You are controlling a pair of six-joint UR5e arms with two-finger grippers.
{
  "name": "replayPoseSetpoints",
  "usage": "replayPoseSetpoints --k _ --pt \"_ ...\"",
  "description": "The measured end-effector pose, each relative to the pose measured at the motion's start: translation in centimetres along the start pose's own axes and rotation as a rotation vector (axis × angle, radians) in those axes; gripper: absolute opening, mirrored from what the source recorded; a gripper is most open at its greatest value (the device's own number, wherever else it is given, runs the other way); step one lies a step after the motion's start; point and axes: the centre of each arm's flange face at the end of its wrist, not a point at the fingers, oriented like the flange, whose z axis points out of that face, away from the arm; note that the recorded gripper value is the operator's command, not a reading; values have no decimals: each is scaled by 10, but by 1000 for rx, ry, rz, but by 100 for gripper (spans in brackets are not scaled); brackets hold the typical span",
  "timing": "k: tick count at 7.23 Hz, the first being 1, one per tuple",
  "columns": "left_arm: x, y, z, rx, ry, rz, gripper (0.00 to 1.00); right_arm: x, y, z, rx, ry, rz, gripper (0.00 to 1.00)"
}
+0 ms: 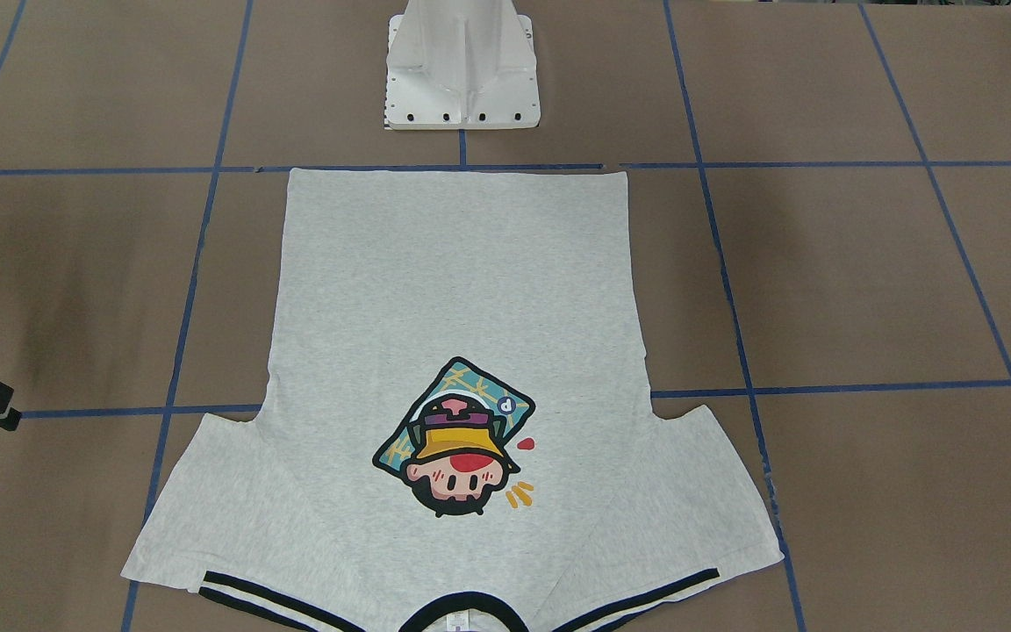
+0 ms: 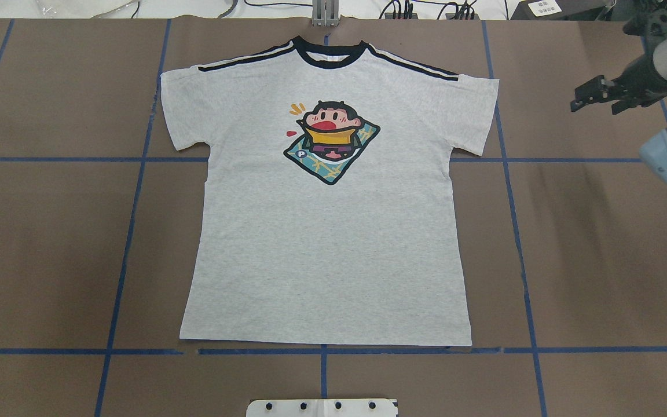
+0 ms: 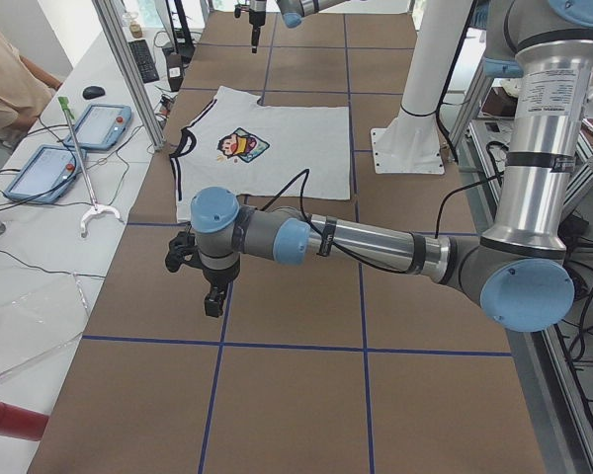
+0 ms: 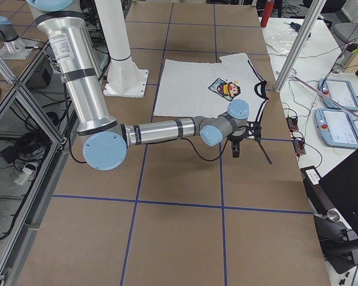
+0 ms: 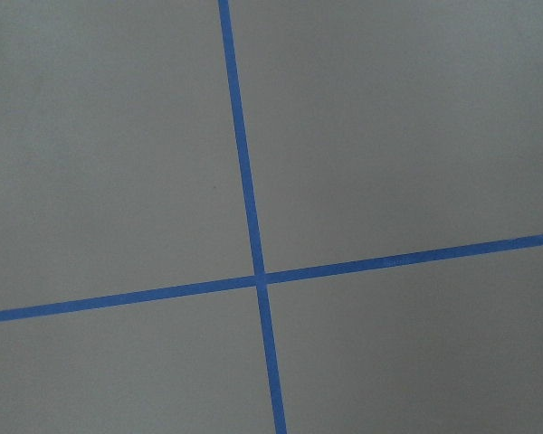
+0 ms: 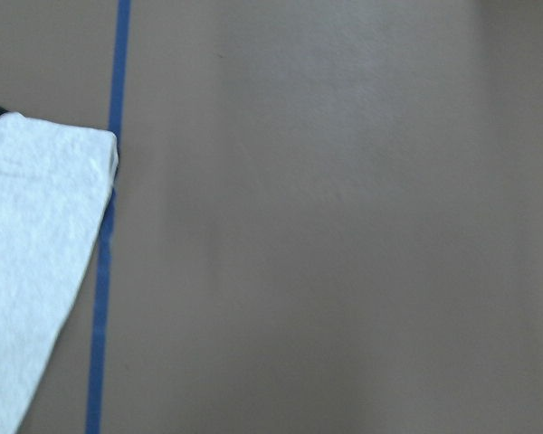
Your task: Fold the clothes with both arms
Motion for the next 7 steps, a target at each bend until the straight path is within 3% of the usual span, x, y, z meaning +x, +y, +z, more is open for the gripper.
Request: replayPoseSetpoints --k 2,4,7 --pt "6 -3 -1 17 25 23 99 -80 -21 47 135 -29 87 100" --pt "10 -6 -3 62 30 68 99 -120 -44 79 215 -55 171 99" --pt "12 -6 -5 80 31 86 99 -134 -63 117 292 33 201 88"
